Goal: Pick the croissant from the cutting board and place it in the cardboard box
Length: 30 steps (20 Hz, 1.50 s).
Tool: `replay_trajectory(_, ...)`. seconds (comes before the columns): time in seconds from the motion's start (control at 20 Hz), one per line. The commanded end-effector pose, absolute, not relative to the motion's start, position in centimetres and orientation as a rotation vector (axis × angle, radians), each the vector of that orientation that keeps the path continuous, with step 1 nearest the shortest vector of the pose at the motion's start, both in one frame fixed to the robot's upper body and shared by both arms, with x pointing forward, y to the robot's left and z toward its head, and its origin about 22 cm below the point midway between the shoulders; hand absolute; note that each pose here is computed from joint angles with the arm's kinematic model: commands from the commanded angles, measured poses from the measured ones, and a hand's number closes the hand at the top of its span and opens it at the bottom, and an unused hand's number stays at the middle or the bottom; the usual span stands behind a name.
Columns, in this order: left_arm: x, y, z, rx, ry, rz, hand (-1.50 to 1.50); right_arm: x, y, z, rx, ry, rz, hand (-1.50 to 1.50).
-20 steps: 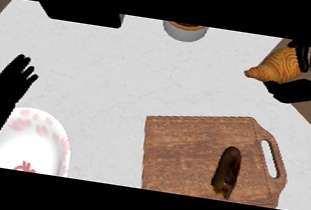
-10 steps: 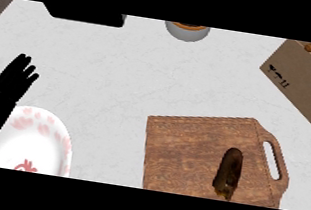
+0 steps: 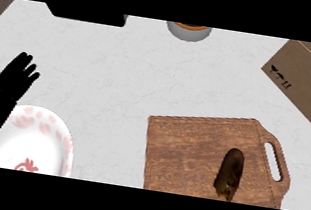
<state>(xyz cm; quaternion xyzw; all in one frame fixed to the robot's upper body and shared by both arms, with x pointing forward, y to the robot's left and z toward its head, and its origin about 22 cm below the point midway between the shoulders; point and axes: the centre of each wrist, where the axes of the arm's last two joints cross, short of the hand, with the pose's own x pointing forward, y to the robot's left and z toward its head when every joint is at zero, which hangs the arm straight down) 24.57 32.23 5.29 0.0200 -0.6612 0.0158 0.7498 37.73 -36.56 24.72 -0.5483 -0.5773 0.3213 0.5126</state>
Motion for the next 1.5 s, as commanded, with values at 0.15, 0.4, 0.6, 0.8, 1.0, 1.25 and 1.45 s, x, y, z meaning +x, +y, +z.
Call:
replay_trajectory(0.15,24.3,32.1,6.5,0.031,-1.465,0.035,0.00,39.4,-40.9,20.0,-1.289,-1.391,0.750,1.50)
replay_trajectory(0.4,24.9,32.1,4.6,0.059,-1.447,0.041,0.00,39.7,-41.3,15.5,-1.208,-1.339,0.789,1.50)
replay_trajectory(0.6,25.7,31.5,6.2,0.045,-1.459,0.022,0.00,40.0,-42.2,14.0,-1.083,-1.164,0.805,1.50)
replay_trajectory(0.8,25.1,31.6,6.2,0.065,-1.451,0.021,0.00,39.9,-42.3,12.0,-1.055,-1.107,0.754,-1.50)
replay_trajectory(1.0,25.4,30.0,5.6,0.051,-1.467,0.036,0.00,39.7,-42.8,11.2,-0.995,-1.234,0.722,-1.50)
replay_trajectory(1.25,24.1,31.1,6.0,0.030,-1.444,0.027,0.00,38.8,-45.1,13.0,-0.950,-1.480,0.408,-1.50)
replay_trajectory(1.45,25.1,30.9,6.0,0.034,-1.432,0.031,0.00,38.6,-46.2,14.3,-0.873,-1.577,0.142,-1.50)
